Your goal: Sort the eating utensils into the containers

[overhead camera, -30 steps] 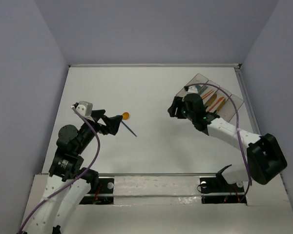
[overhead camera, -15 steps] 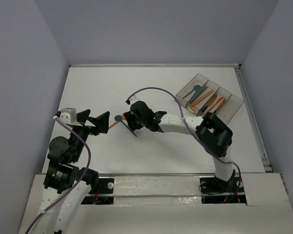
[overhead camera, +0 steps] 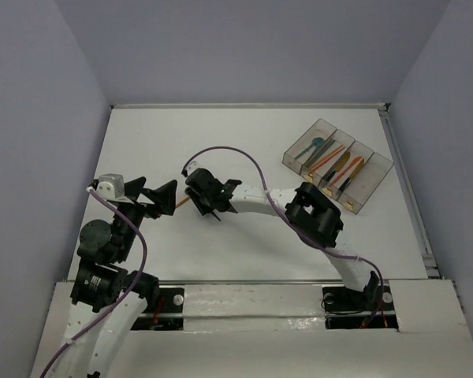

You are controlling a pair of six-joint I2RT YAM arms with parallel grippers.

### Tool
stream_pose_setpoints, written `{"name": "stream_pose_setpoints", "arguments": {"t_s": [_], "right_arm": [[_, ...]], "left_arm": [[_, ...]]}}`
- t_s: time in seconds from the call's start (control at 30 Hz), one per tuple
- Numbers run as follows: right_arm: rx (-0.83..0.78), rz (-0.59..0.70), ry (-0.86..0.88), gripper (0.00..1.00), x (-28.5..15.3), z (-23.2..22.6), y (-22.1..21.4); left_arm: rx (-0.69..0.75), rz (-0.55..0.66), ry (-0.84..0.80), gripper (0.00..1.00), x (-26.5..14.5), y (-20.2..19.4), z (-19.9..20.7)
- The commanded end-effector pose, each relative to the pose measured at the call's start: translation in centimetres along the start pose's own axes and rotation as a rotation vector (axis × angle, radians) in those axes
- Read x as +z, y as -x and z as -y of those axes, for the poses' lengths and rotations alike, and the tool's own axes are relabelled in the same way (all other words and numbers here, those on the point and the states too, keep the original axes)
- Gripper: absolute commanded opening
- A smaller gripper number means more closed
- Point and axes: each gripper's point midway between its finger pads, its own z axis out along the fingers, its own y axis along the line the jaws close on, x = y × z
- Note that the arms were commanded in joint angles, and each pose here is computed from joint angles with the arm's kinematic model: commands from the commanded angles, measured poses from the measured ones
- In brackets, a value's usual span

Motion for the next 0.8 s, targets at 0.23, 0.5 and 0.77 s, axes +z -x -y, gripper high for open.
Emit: {"name": "stream_pose_setpoints", "arguments": {"t_s": [0.23, 0.5, 0.77], "right_arm": [[-0.022, -0.074, -0.005, 0.03, 0.8, -2.2, -3.1], [0.064, 0.088, -0.005, 0.00, -1.7, -2.2, 1.4], [0.248, 0.430, -0.025, 0.00, -10.4, -0.4, 10.0]], "left_arm": [[-0.005, 0.049, -0.044, 0.99, 0.0, 2.0, 1.2], [-0.007, 0.046, -0.040, 0.99, 0.0, 1.9, 1.1], [-0.005, 0.041, -0.058, 0.99, -0.1, 1.9, 1.4]]}}
